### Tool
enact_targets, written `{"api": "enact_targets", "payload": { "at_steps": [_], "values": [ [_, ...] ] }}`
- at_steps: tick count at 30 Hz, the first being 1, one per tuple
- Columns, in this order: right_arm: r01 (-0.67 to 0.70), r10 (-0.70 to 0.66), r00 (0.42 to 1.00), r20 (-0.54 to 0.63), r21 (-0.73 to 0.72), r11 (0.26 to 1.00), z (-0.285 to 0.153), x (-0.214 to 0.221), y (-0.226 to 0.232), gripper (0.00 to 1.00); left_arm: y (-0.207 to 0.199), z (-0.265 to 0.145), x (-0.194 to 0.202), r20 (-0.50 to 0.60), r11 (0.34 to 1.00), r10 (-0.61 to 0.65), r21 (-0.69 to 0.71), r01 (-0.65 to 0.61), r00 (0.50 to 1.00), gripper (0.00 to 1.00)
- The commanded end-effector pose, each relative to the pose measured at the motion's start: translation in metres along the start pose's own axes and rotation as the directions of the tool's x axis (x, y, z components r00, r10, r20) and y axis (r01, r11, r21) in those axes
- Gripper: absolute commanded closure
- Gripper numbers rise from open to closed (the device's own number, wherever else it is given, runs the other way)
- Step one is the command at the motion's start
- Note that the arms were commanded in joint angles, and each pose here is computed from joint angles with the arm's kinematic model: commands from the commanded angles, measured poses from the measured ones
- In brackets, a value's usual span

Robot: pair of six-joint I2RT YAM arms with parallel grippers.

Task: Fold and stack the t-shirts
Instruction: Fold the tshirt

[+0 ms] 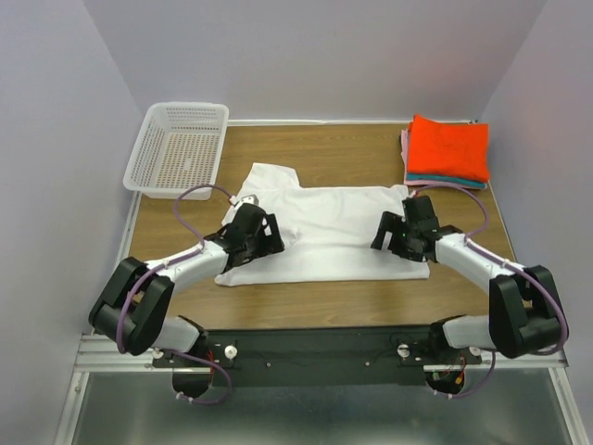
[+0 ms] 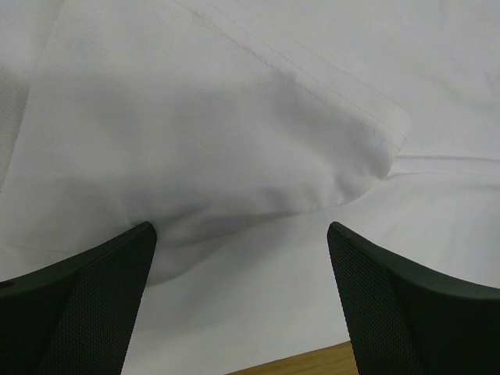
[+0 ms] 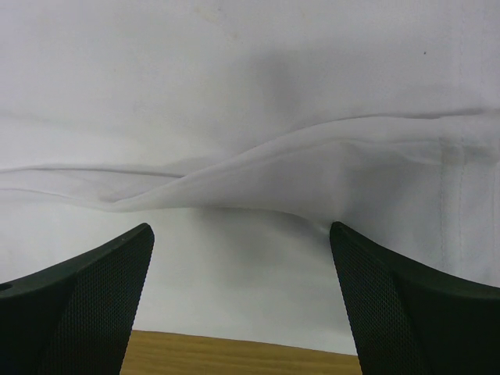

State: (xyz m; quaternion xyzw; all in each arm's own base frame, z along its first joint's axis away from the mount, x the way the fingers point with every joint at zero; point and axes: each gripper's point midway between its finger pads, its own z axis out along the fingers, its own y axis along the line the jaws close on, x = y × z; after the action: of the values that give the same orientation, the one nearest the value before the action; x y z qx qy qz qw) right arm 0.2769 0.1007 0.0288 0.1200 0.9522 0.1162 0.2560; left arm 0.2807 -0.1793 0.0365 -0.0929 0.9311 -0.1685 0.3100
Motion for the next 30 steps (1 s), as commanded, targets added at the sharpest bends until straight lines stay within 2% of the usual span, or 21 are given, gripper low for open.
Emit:
{"api": "enact_targets", "payload": {
  "at_steps": [1,6,9,12,17,24,30],
  "values": [
    [-0.056,0.055,0.995,-0.078,-0.017,0.998,-0.012,0.031,-0.003,0.0,0.011,-0.01,0.037,-0.11,0.996,-0.06,-0.077,0.052,0.992,0.02],
    [-0.067,0.066,0.996,-0.055,-0.02,0.998,-0.027,0.034,-0.006,0.0,0.031,-0.03,0.054,-0.126,0.974,-0.087,-0.218,0.058,0.988,0.02],
    [-0.075,0.074,0.995,-0.061,-0.007,0.997,-0.033,0.039,-0.009,0.0,0.043,-0.044,0.063,-0.121,0.964,-0.124,-0.251,0.091,0.985,0.02],
    [-0.089,0.089,0.993,-0.078,0.005,0.996,-0.037,0.048,-0.013,0.0,0.05,-0.056,0.068,-0.108,0.957,-0.162,-0.259,0.129,0.981,0.02],
    [-0.129,0.125,0.984,-0.128,-0.03,0.991,-0.038,0.068,-0.012,0.0,0.042,-0.066,0.067,-0.091,0.972,-0.174,-0.179,0.155,0.981,0.02],
    [-0.192,0.183,0.975,-0.125,-0.065,0.979,-0.05,0.072,-0.005,0.0,0.036,-0.076,0.038,-0.001,0.969,-0.166,-0.188,0.163,0.986,0.02],
    [-0.239,0.238,0.965,-0.105,0.005,0.971,-0.056,0.081,-0.021,0.0,0.004,-0.089,-0.029,0.184,0.981,-0.127,-0.122,0.151,0.975,0.02]
  ]
}}
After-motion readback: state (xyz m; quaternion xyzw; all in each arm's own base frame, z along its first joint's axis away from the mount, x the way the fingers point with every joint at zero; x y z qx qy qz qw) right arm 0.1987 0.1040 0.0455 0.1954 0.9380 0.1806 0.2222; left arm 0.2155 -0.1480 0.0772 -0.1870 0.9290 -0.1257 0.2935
